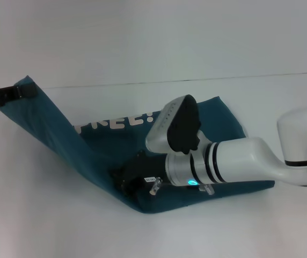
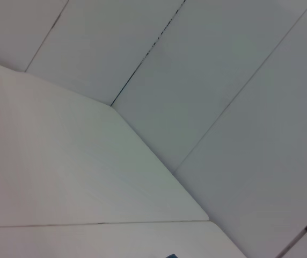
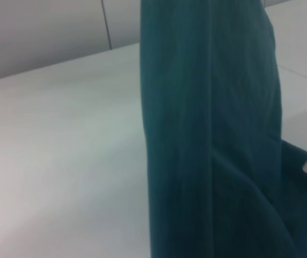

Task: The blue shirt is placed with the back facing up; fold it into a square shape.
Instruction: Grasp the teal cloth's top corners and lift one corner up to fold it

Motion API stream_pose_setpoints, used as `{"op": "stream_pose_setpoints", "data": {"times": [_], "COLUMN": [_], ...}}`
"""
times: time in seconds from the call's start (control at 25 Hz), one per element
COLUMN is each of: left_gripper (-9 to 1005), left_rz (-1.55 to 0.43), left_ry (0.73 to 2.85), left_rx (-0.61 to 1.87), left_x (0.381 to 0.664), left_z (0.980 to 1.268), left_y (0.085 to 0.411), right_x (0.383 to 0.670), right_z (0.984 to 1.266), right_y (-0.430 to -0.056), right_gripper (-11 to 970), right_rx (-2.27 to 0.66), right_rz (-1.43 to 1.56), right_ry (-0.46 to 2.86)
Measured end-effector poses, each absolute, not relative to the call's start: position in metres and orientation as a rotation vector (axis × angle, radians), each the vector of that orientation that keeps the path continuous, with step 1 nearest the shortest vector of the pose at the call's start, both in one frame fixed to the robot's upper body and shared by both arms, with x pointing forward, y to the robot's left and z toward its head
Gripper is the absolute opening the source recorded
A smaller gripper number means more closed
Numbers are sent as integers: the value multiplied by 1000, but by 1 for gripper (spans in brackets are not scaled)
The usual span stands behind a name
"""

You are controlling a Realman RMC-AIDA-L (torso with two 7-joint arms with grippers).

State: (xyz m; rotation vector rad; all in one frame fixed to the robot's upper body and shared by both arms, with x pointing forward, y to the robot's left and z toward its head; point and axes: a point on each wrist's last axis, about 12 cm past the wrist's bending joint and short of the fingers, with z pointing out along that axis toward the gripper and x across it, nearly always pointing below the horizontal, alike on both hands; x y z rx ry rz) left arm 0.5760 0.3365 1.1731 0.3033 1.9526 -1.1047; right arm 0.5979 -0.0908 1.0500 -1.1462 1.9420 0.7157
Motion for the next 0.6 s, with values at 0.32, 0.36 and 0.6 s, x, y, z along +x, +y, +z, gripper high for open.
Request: {"op": "stream_pose_setpoints", "data": {"times": [0.32,0.36,0.6], "left_gripper": [28,28,28], "left_rz": [-1087,-1087,-1085], "left_ry": [1938,1937,1931], "left_rx": [328,329,347], "left_x": [580,580,584], "left_z": [1178,1178,1182], "left_y": [337,337,334], "right_x": [597,597,594], "right_z": [1046,1046,1048], "right_y": [-98,-97,-86], "right_gripper": [-1,-1,-1], "right_rx": [-1150,-1152,-1219], "right_rz": [689,689,699], "right_ry": [1948,1947,1928]}}
